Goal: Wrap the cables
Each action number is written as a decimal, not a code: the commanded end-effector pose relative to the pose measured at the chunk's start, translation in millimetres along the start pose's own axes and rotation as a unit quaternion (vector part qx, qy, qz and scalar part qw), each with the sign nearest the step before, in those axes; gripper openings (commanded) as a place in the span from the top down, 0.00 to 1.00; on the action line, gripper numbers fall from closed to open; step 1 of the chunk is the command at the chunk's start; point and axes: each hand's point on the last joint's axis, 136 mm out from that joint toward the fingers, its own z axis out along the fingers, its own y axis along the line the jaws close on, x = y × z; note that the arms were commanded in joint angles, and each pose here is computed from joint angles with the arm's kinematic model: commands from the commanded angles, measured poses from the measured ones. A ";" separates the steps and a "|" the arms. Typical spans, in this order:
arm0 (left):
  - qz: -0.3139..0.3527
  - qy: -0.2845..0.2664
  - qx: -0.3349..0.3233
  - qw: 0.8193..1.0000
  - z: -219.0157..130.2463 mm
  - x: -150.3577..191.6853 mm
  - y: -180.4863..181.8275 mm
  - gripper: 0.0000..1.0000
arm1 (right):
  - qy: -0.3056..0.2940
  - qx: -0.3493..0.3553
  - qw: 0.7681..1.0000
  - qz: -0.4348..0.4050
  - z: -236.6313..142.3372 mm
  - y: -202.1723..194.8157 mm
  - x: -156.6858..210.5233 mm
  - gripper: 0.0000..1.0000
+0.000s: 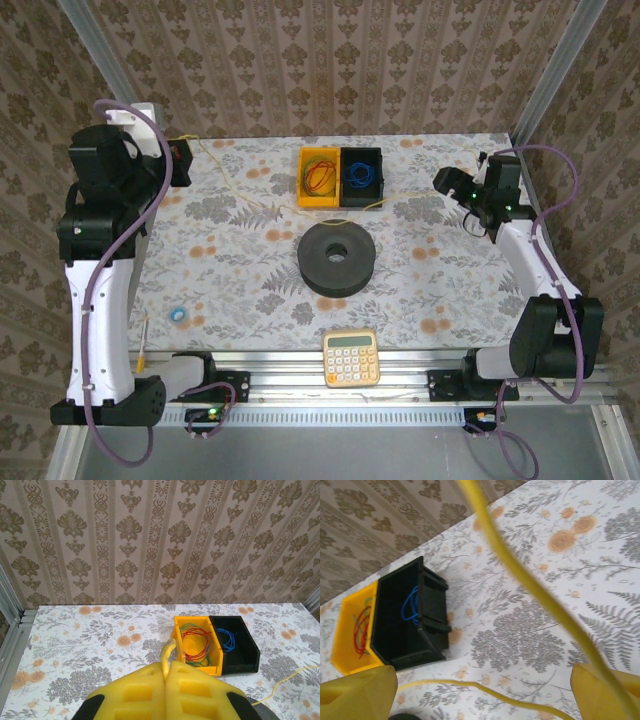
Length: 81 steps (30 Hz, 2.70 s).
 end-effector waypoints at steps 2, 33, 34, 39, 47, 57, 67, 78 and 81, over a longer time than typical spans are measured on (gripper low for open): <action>0.017 -0.022 0.002 1.000 -13.3 -12.8 -5.9 1.00 | 0.019 0.049 0.998 -0.034 2.6 -15.0 -0.5 0.08; 0.021 -0.024 -0.003 0.999 -9.9 -12.2 -4.5 1.00 | 0.096 0.061 0.993 -0.039 -15.6 -35.0 18.4 0.00; 0.022 -0.025 -0.004 0.999 -10.8 -12.9 -4.8 1.00 | 0.096 0.070 0.992 -0.041 -14.5 -38.7 18.7 0.00; 0.031 -0.030 -0.015 0.999 -19.7 -16.1 -3.0 1.00 | 0.114 0.122 0.984 -0.061 -9.2 -61.1 27.7 0.00; 0.034 -0.037 -0.018 0.999 -28.0 -20.5 -4.1 1.00 | 0.110 0.135 0.982 -0.071 0.8 -68.8 28.2 0.00; 0.035 -0.032 -0.023 0.999 -29.3 -17.9 -2.2 1.00 | 0.095 0.149 0.980 -0.086 6.2 -69.2 15.6 0.02; 0.036 -0.028 -0.019 0.999 -24.8 -17.4 -2.9 1.00 | 0.109 0.159 0.977 -0.096 23.4 -75.4 26.8 0.09; 0.035 -0.029 -0.014 0.999 -24.4 -16.8 -4.5 1.00 | 0.134 0.218 0.958 -0.126 61.9 -92.5 43.4 0.16; 0.035 -0.028 -0.013 0.999 -24.1 -15.9 -4.5 1.00 | 0.134 0.231 0.955 -0.130 68.7 -98.7 43.4 0.20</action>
